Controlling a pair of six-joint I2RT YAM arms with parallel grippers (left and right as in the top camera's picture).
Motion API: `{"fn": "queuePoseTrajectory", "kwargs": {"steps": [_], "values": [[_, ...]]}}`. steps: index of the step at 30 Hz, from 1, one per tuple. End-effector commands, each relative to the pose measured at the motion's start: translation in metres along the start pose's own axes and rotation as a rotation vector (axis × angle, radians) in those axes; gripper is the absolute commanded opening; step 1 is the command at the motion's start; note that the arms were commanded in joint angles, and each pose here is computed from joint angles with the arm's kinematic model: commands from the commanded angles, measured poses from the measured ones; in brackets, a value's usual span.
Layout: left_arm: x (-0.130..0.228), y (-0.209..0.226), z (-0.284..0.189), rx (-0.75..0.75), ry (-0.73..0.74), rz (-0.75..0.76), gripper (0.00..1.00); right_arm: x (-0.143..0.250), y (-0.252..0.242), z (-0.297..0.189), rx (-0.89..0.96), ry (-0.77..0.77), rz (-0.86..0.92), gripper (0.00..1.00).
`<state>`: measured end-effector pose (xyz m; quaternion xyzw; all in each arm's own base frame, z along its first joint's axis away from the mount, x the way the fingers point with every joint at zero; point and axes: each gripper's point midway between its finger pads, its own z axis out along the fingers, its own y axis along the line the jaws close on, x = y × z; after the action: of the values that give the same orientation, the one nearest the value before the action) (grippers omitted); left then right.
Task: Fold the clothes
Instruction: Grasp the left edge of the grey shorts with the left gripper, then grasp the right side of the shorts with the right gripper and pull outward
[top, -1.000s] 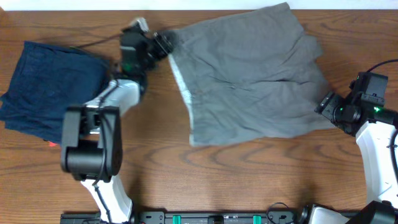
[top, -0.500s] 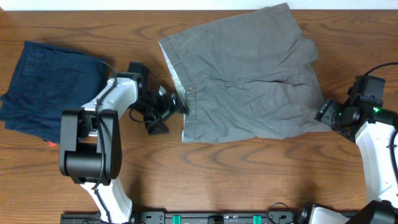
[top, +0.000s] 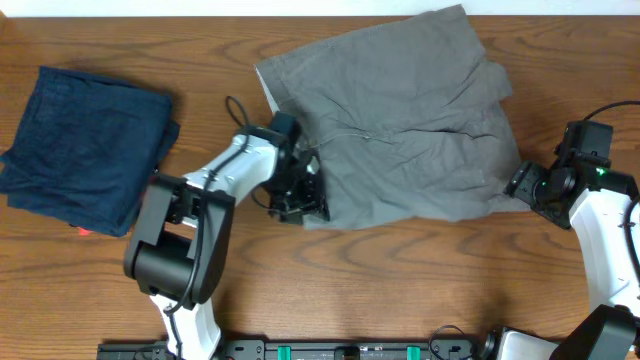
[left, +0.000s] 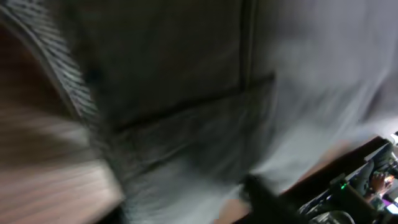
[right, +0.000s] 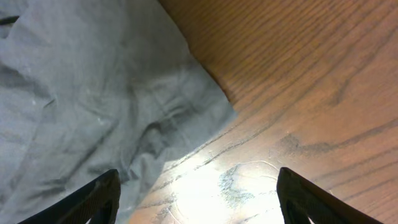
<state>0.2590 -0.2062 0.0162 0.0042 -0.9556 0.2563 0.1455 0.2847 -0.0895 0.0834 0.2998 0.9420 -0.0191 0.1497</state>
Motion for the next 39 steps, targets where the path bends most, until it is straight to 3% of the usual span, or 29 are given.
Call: {"fn": "queuePoseTrajectory", "kwargs": {"steps": [1,7,13,18,19,21,22,28,33,39], "values": [[0.005,0.003,0.002,-0.019,0.012,-0.092,0.06,0.007,-0.010,0.004,0.041,0.025,0.021,0.78],[0.010,0.006,-0.022,-0.002,-0.001,-0.083,0.06,0.021,-0.017,0.014,0.074,0.083,0.036,0.78],[0.000,-0.013,-0.072,0.063,-0.172,-0.009,0.06,0.047,0.000,0.050,-0.034,0.173,0.037,0.79],[0.006,-0.026,-0.095,0.086,-0.247,0.039,0.06,0.051,0.005,0.077,-0.076,0.127,0.084,0.75],[0.006,-0.027,-0.096,0.088,-0.252,0.043,0.06,0.049,0.006,0.080,-0.083,0.108,0.095,0.69],[0.007,-0.027,-0.097,0.088,-0.252,0.043,0.06,0.045,0.008,0.084,-0.095,0.079,0.101,0.20],[0.007,-0.027,-0.097,0.087,-0.251,0.042,0.06,0.044,0.009,0.084,-0.101,0.075,0.100,0.02],[0.008,-0.010,-0.096,0.002,-0.256,0.013,0.06,0.037,0.022,0.056,-0.164,0.103,0.092,0.01],[0.030,0.016,-0.092,-0.127,-0.182,-0.062,0.06,-0.003,0.023,0.007,-0.166,-0.051,0.062,0.01],[0.065,0.025,-0.092,-0.167,-0.059,-0.128,0.06,-0.029,0.009,-0.058,-0.116,-0.226,0.071,0.01]]}}
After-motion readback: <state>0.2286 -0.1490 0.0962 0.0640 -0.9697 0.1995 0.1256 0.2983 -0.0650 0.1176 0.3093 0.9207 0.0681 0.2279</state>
